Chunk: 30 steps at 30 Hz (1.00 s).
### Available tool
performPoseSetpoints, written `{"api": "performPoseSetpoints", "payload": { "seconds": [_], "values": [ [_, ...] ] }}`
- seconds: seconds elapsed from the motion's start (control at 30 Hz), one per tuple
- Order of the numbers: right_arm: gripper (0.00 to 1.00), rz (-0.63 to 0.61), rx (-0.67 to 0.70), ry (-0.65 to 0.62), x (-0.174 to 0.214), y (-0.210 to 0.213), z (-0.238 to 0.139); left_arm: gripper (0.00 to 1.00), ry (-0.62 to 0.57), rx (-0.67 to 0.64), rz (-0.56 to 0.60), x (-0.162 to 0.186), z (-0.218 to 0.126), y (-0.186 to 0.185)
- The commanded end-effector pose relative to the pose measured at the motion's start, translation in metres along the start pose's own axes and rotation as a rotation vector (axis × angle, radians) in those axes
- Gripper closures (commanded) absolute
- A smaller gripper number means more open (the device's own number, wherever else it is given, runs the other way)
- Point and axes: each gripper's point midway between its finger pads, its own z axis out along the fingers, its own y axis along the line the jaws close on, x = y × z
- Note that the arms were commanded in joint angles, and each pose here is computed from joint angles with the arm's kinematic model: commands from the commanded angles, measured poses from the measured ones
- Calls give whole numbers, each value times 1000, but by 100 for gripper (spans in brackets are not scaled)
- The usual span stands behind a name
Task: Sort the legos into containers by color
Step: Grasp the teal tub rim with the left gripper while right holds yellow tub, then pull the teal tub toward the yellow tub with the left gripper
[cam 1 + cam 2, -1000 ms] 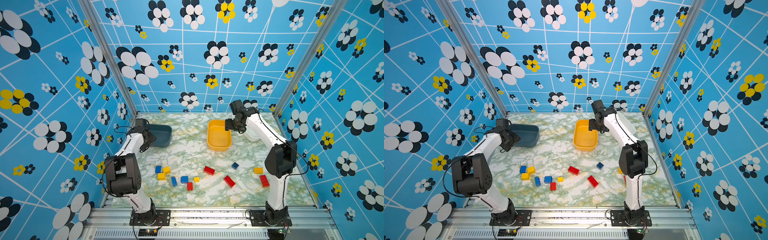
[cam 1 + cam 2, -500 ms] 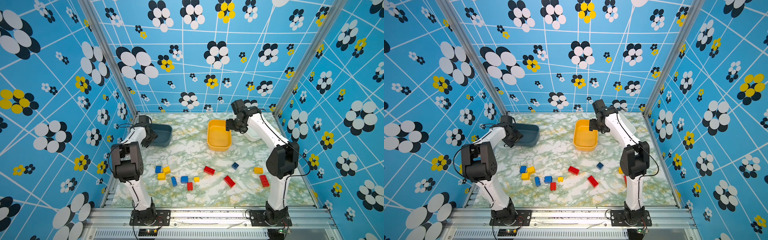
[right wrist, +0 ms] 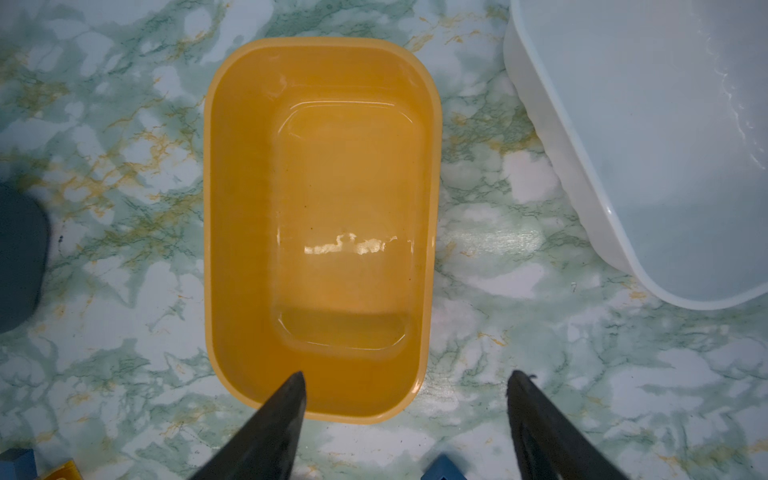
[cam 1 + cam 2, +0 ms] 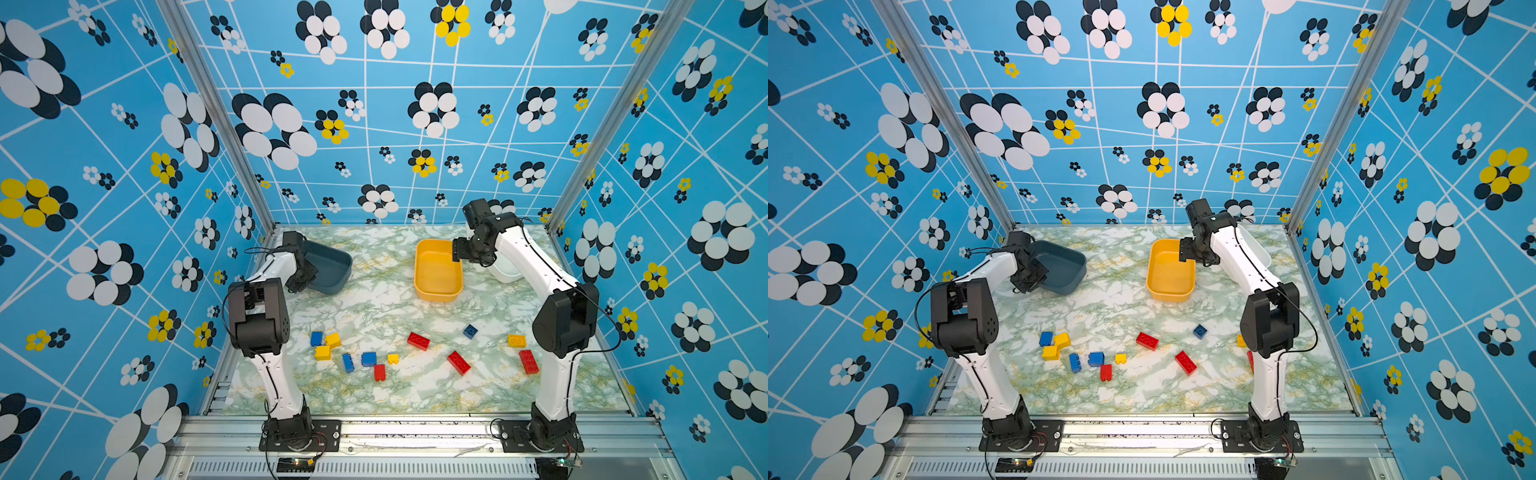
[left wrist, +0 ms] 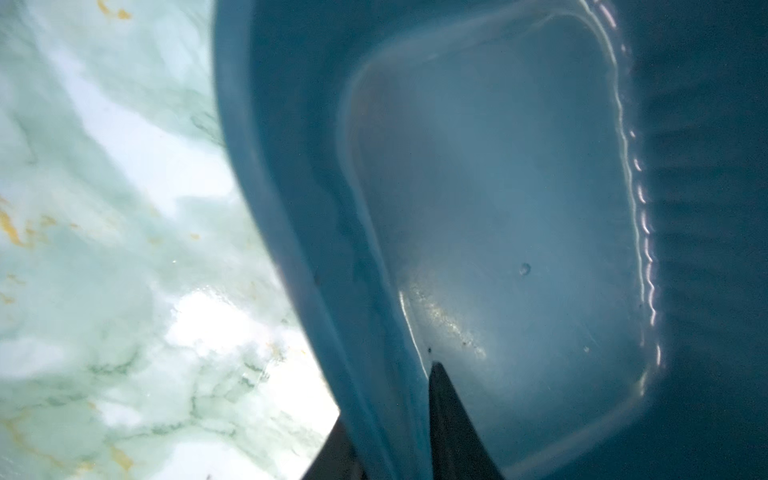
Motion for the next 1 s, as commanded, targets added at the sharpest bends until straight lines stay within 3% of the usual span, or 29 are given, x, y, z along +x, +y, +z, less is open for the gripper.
{"api": "performPoseSetpoints", "payload": {
  "seconds": [0.0,0.2,0.63,0.97],
  "values": [
    [23,19,-14,-1,2,-3,-14,82,14,-23,68,7,-8,-4],
    [24,24,-28,6,5,-2,-12,100,57,-29,210,28,-13,-10],
    [24,4,-40,24,12,0,-9,100,145,63,609,67,-8,-77],
    [24,2,-22,49,25,-8,-5,100,191,133,773,95,3,-113]
  ]
}}
